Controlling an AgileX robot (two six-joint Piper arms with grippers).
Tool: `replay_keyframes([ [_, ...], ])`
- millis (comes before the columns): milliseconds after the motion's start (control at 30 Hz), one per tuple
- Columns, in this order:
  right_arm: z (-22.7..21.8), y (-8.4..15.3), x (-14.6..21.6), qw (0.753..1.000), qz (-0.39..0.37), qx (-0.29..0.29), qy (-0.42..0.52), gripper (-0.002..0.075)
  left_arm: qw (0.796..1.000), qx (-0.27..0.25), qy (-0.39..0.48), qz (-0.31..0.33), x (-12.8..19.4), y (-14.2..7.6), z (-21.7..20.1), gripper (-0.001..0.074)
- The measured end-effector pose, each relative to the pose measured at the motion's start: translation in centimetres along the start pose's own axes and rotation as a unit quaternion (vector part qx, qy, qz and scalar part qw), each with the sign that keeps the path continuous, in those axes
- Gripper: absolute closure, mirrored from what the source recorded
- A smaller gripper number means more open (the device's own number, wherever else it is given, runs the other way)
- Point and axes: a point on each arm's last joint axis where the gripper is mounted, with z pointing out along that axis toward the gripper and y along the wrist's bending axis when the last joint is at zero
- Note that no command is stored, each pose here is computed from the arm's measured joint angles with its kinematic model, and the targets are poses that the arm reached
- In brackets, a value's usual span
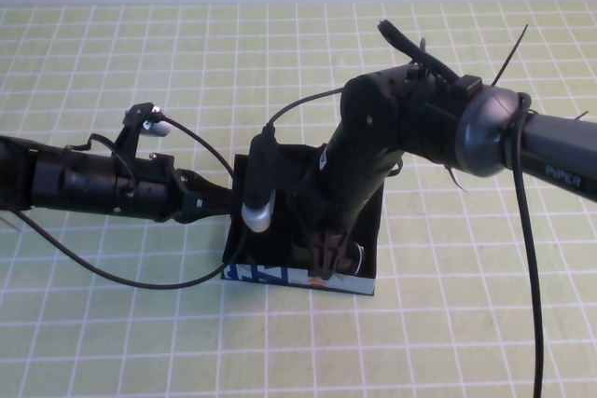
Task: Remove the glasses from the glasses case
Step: Pick up the glasses from the glasses case
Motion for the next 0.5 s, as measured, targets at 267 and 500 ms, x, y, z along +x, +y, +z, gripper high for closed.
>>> replay_keyframes([
  [267,-0.05,-0.07,-0.06,1.0,0.0,0.003,-0.001,0.043,1.0,0.001,0.0,0.0,0.0,-0.02,0.0,0.0739],
  [500,0.05,-0.09,-0.04,1.0,0.0,0.003,-0.001,0.043,1.0,0.002,0.0,0.0,0.0,-0.03,0.0,0.0739],
])
